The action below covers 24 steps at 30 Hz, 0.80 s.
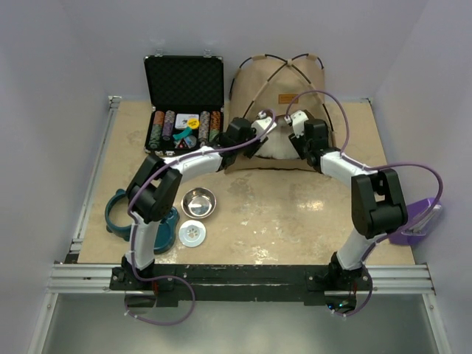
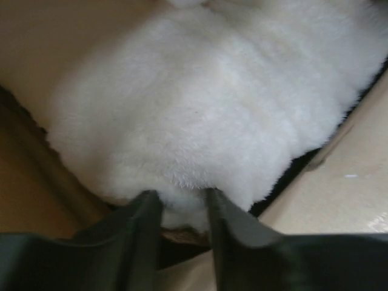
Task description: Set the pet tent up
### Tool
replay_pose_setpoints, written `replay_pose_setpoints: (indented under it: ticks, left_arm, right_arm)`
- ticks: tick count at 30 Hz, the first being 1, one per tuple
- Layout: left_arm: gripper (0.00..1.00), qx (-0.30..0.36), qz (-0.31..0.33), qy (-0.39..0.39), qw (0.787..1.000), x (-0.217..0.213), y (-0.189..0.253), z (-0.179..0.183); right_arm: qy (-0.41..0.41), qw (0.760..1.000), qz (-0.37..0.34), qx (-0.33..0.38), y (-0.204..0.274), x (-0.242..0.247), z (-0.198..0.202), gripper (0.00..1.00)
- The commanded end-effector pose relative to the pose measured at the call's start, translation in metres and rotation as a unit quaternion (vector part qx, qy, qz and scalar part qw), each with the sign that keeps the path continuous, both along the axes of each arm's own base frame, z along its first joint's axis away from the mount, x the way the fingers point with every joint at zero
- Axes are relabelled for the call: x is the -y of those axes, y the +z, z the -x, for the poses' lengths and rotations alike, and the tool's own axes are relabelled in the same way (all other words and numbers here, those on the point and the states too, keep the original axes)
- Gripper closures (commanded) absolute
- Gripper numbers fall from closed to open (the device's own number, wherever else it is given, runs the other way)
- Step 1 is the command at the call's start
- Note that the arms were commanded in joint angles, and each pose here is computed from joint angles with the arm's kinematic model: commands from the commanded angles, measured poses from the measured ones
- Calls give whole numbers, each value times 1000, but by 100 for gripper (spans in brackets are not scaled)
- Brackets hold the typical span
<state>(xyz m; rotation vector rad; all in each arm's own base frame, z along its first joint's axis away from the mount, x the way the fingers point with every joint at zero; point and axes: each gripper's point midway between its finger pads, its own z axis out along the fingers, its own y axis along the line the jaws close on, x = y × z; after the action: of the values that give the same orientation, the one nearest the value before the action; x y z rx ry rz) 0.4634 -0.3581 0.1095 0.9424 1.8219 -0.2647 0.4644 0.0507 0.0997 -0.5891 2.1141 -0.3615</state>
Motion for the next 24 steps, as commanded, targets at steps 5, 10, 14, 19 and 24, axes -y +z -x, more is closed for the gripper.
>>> replay_pose_setpoints:
  ticks: [5, 10, 14, 19, 24]
  left_arm:
    - [37, -3, 95, -71, 993, 14, 84, 32]
    - [20, 18, 151, -148, 977, 21, 134, 69]
    - [13, 21, 163, -221, 961, 27, 159, 96]
    - [12, 7, 193, -235, 953, 5, 189, 108]
    - [3, -4, 236, -143, 961, -70, 226, 102]
  right_arm:
    - [11, 997, -13, 81, 78, -6, 3, 36]
    - [74, 991, -78, 74, 114, -34, 24, 32]
    - [121, 988, -91, 24, 98, -49, 40, 28]
    - [175, 977, -123, 18, 106, -71, 45, 30]
    - [229, 964, -130, 16, 88, -130, 26, 32]
